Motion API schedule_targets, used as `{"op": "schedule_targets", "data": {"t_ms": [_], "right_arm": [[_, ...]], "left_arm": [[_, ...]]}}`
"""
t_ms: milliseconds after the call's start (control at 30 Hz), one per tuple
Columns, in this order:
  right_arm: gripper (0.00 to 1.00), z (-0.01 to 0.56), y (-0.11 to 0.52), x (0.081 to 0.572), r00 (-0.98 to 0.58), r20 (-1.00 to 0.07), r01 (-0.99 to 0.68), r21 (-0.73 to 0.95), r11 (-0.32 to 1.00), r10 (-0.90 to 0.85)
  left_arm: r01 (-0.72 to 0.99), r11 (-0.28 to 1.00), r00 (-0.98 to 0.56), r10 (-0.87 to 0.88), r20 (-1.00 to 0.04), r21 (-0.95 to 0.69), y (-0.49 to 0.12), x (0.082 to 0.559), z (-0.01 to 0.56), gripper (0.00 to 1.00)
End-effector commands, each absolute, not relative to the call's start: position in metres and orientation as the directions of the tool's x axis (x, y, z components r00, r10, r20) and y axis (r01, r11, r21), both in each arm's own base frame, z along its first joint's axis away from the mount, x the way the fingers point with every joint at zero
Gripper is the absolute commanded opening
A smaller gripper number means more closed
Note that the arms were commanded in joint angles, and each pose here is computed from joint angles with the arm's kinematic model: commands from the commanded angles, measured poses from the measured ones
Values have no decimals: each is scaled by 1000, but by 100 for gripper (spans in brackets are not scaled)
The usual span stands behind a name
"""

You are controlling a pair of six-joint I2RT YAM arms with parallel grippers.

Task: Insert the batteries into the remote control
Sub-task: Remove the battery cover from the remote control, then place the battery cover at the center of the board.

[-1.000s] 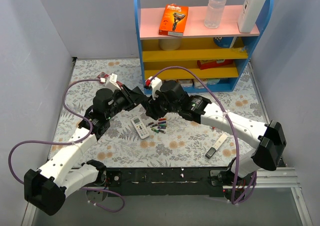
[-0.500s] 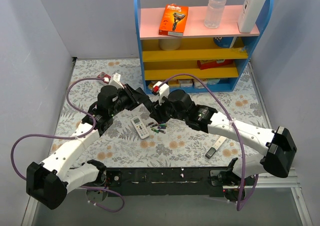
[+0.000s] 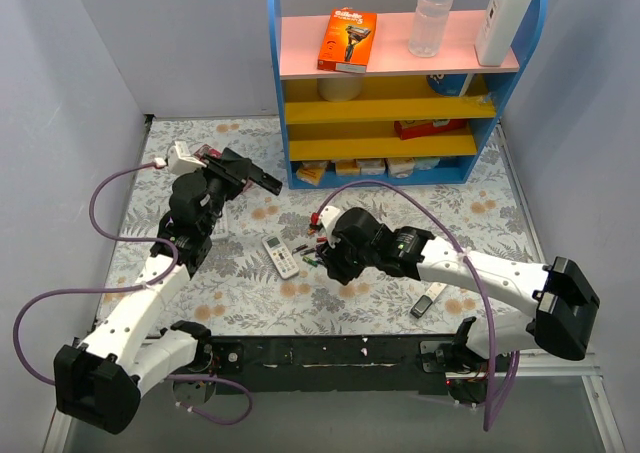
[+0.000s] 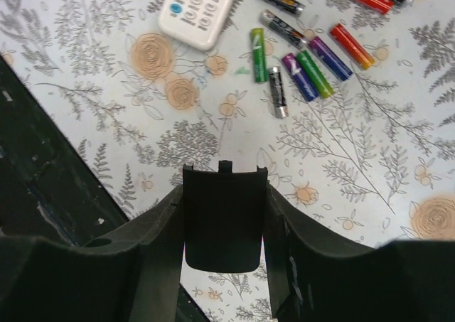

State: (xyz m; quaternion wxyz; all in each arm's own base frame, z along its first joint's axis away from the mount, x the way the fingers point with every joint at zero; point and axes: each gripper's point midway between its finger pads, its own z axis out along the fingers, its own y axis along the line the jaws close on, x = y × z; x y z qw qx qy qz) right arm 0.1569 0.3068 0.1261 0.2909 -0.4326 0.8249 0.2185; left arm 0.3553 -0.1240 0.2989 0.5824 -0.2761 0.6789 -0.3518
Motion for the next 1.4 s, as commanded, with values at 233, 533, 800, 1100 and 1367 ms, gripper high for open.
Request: {"op": "schedule_targets", "data": {"t_ms": [233,533,800,1100,1367], "right_arm": [[41,97,253,241,-683,-602,-562,73,824,-413],[45,45,230,280,-775,-526,-440,49,897,-352],[78,29,227,276,-815,-470,-409,50,911,-340],[98,84,217,281,-793,-531,-370,31,929,-298],[98,102,153,283,-864,-503,-71,79,994,-22]], "left_arm": [[222,641,-316,-666,-676,-735,-146,301,255,0],[377,542,-430,-616,-660,-751,-176,273,239,0],[422,547,-450,-567,-690,-724,-185,269,231,0],[465,557,-425,-541,-726,-688,-188,267,233,0],[499,563,-412,-515,-752,-659,-192,262,226,0]]}}
